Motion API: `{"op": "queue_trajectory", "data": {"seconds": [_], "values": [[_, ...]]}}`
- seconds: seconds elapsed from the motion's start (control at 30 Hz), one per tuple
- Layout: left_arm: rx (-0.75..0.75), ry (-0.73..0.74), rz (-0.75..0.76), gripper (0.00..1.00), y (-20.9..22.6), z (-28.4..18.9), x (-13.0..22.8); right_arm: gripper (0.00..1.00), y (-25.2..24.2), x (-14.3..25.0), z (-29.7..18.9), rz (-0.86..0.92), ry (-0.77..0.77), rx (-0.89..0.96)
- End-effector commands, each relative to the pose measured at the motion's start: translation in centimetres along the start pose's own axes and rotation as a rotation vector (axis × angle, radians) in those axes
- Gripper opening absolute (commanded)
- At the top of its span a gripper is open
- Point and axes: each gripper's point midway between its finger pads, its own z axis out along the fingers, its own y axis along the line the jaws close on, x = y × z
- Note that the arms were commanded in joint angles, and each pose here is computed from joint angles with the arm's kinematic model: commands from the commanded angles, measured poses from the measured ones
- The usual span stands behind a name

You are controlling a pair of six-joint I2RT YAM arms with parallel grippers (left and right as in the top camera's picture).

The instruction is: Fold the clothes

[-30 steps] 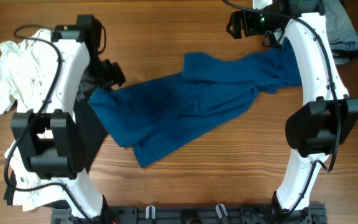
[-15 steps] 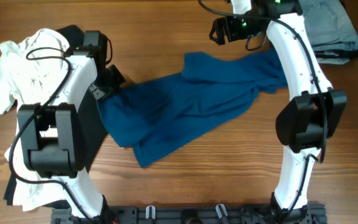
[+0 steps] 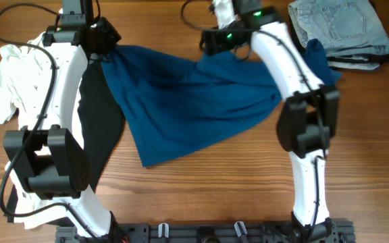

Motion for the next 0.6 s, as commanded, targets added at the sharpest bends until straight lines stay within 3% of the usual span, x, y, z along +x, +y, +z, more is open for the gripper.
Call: {"op": "queue_trajectory", "data": {"seconds": [0.0,0.13,0.43,0.47,0.53,0.57], "values": [[-0.015,-0.017,0.010,0.04,0.4,-0.6,-0.5,0.83,0.4,2.0,3.1,-0.007,0.073,0.068],[-0.028,0.001,0.008,0.04,0.7,-0.6,-0.1,0.81,-1.9,2.5,5.1,0.055,0.074,0.204],[-0.057,-0.005,0.035,0.04,1.3,-0.7,-0.1,0.82,-3.2,1.3,9.0,0.046,-0.016,0.213],[-0.059,-0.007,0.035,0.04,1.3,-0.7,-0.2,0.74,-3.5,0.7,9.0,0.043,-0.039,0.229],[-0.059,-0.006,0.035,0.04,1.3,-0.7,-0.2,0.34,-4.1,0.5,8.8,0.044,-0.049,0.258],[-0.059,-0.006,0.035,0.04,1.3,-0.7,-0.1,0.28,-4.3,0.5,8.7,0.048,-0.050,0.261]]}}
